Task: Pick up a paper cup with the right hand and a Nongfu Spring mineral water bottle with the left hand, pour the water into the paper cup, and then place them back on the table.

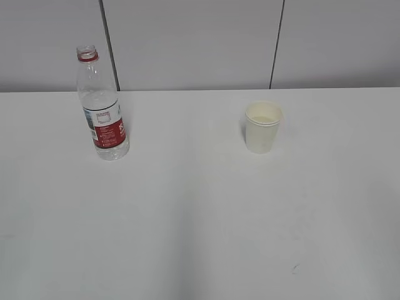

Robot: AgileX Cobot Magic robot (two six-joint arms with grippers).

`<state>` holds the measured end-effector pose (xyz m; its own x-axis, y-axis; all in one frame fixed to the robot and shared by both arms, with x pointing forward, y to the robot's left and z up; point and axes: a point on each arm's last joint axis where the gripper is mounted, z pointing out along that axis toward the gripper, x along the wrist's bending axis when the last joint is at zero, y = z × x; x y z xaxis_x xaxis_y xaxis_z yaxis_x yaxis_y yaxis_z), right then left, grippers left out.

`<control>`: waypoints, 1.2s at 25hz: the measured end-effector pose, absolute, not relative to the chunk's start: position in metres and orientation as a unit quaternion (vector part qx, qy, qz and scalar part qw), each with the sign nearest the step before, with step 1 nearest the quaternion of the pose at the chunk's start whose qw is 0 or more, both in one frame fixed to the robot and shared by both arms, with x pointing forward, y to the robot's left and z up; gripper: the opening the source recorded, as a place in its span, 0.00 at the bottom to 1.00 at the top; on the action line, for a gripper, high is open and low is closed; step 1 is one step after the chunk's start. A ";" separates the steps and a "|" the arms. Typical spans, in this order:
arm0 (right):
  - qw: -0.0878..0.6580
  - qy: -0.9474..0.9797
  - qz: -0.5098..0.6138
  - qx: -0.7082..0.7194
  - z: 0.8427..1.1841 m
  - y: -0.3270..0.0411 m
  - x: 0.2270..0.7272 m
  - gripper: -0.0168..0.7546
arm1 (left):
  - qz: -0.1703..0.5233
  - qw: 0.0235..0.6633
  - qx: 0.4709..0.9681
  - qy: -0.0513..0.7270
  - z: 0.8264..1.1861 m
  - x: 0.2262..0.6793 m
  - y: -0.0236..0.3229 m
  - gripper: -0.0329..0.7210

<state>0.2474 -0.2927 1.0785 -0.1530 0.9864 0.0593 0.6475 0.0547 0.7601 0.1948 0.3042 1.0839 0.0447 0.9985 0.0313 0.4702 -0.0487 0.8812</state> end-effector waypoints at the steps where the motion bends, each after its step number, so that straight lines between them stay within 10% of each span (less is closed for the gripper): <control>1: 0.260 0.683 0.339 0.592 1.075 -0.293 0.246 0.79 | 0.360 0.363 0.629 0.585 1.082 0.196 0.303 0.77; 30: 0.317 0.681 0.381 0.540 1.047 -0.295 0.227 0.79 | 0.333 0.387 0.644 0.570 1.050 0.228 0.294 0.77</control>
